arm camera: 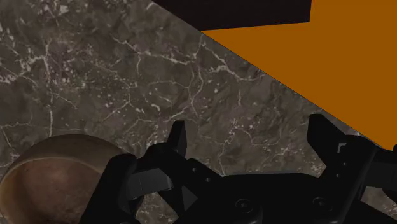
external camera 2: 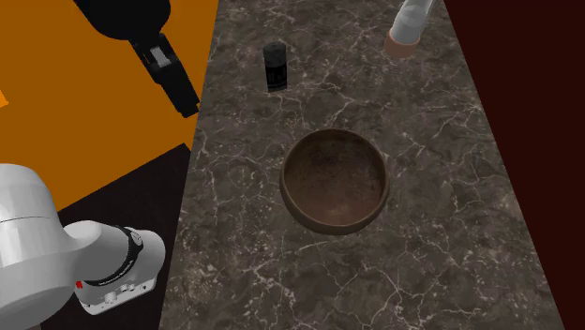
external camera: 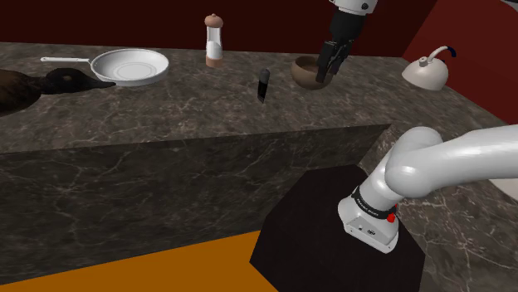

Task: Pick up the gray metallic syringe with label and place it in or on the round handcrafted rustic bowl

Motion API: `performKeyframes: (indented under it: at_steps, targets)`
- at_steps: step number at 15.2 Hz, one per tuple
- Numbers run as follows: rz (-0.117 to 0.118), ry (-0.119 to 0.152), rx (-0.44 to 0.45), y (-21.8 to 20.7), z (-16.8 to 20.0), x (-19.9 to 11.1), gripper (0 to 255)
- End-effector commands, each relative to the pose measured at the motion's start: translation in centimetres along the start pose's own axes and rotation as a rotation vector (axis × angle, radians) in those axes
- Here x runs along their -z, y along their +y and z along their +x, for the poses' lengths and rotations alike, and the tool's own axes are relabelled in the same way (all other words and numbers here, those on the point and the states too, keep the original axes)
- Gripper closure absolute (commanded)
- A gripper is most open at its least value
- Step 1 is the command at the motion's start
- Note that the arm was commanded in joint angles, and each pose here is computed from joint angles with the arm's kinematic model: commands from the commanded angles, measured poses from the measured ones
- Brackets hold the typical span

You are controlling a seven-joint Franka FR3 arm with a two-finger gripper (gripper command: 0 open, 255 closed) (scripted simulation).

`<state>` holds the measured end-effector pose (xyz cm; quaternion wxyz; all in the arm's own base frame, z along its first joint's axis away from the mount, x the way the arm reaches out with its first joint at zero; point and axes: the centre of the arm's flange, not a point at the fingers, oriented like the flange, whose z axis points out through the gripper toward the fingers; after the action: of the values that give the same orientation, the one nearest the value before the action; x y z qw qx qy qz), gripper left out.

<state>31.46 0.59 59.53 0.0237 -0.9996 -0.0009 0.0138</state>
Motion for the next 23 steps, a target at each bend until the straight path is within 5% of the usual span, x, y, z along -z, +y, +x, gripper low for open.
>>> performKeyframes:
  at_steps: [1, 14, 23]
  targets:
    - [0.000, 0.000, 0.000, 0.0, 0.0, 0.0, 0]
    - [-0.089, 0.184, -0.152, -5.4, 13.5, -4.1, 0]
    - [-0.093, 0.192, -0.158, -5.1, 14.8, -8.2, 0]
